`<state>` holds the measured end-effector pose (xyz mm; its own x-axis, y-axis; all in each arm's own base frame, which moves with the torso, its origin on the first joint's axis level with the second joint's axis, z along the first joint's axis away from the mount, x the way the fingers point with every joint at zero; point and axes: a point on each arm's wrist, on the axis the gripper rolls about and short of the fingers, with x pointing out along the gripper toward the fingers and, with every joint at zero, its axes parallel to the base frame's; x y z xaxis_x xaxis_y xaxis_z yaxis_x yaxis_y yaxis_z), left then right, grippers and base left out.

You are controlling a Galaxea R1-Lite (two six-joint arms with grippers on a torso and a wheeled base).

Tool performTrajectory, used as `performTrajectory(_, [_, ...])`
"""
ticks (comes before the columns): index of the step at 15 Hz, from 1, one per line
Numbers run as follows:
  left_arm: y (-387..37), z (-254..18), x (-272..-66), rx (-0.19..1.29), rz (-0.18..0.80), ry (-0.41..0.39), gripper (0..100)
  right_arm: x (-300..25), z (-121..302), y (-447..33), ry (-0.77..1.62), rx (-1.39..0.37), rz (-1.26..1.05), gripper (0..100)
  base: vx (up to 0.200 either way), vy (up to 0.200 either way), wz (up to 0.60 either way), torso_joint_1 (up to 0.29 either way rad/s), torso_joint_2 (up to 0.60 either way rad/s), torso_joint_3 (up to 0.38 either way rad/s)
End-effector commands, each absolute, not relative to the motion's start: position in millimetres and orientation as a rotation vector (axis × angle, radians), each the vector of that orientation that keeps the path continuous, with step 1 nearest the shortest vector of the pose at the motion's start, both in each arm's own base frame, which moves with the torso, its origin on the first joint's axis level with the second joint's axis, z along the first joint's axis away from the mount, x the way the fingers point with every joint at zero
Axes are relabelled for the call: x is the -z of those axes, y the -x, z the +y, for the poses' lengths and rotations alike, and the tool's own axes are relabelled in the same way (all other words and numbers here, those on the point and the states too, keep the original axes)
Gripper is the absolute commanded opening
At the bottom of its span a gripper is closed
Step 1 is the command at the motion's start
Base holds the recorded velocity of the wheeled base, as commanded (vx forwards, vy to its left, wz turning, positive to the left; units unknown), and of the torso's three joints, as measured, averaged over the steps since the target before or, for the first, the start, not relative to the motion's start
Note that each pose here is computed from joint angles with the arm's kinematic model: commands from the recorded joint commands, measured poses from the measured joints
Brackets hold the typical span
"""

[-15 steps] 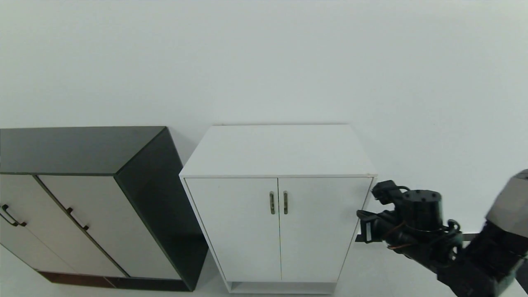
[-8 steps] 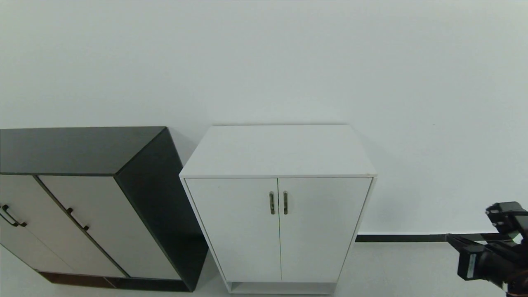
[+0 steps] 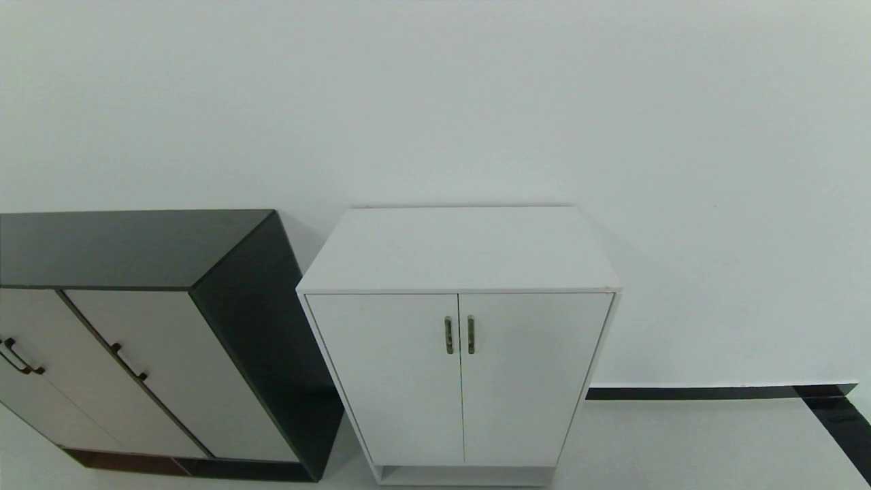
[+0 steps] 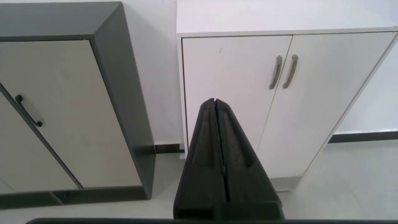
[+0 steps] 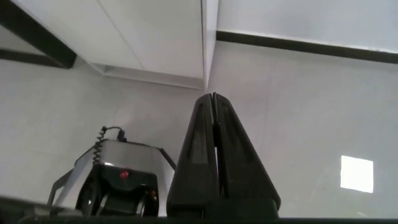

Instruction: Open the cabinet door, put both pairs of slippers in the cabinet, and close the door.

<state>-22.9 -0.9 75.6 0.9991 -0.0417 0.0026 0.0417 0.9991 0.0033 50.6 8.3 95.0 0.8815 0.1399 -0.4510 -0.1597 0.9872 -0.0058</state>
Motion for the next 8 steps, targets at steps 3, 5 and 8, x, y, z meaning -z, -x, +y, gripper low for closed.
performTrajectory(3, [22.8, -0.9, -75.6, 0.041, -0.002, -0.003, 0, -89.0, 3.5, -18.4, 0.035, -0.185, 0.347, 0, 0.0, 0.0, 0.0, 0.0, 0.0, 0.0])
performTrajectory(5, [22.8, -0.9, -75.6, 0.041, -0.002, -0.003, 0, -86.8, 3.0, -15.5, 0.034, -0.186, 0.352, 0, 0.0, 0.0, 0.0, 0.0, 0.0, 0.0])
performTrajectory(8, [22.8, -0.9, -75.6, 0.041, -0.002, -0.005, 0, -77.6, 1.1, -5.0, 0.039, -0.191, 0.377, 0, 0.0, 0.0, 0.0, 0.0, 0.0, 0.0])
